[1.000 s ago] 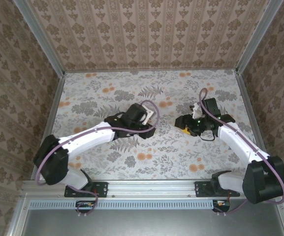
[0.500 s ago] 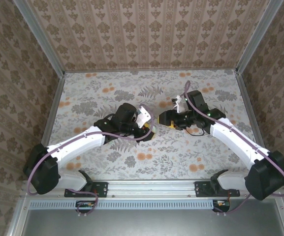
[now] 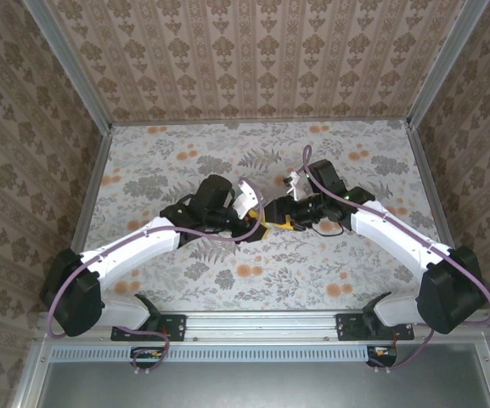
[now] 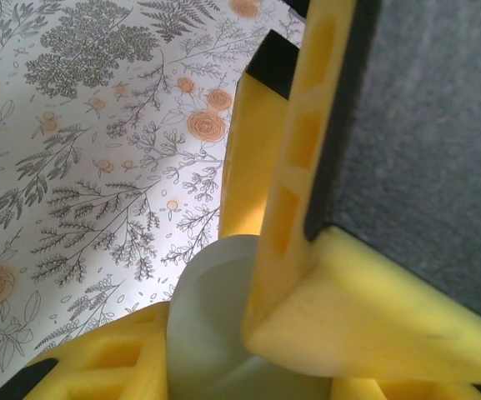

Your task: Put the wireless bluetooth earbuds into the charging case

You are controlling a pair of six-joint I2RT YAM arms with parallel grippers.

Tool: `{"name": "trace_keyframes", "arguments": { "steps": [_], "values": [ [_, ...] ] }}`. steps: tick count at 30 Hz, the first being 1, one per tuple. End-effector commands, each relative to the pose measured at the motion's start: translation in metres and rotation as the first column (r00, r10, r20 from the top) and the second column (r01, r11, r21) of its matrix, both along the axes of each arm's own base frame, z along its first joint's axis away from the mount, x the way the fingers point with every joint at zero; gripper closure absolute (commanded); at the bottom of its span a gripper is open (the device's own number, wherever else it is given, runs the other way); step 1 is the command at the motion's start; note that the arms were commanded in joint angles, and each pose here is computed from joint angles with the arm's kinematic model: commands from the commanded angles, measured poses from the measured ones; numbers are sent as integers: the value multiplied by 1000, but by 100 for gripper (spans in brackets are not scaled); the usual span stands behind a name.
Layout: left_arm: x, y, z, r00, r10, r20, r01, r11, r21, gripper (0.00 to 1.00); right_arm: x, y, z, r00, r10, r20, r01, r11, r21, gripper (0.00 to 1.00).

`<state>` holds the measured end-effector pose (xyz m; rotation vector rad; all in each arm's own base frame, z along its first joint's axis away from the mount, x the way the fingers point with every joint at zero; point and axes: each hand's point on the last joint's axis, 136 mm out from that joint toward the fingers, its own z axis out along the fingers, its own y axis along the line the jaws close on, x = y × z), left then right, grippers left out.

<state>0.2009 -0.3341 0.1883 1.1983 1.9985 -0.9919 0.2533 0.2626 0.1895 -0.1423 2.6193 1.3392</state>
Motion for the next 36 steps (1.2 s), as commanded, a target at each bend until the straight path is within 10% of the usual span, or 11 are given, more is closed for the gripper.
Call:
{"name": "trace_keyframes", "arguments": {
  "steps": [1,16,22,36],
  "values": [
    [-2,-1,11,999,-28,15,29,999,-45,73,-4,8,9,999,36,-2,-36,999,38,40],
    [4,-1,15,999,-18,50,20,999,-37,68,-4,16,0,996,44,-80,-41,998,38,67],
    [13,11,31,987,51,155,-40,996,-76,47,7,21,5,996,-9,-93,16,997,80,73],
    [18,71,75,900,296,319,-158,905,-394,29,43,17,65,978,-176,-113,202,934,294,74]
  ]
}}
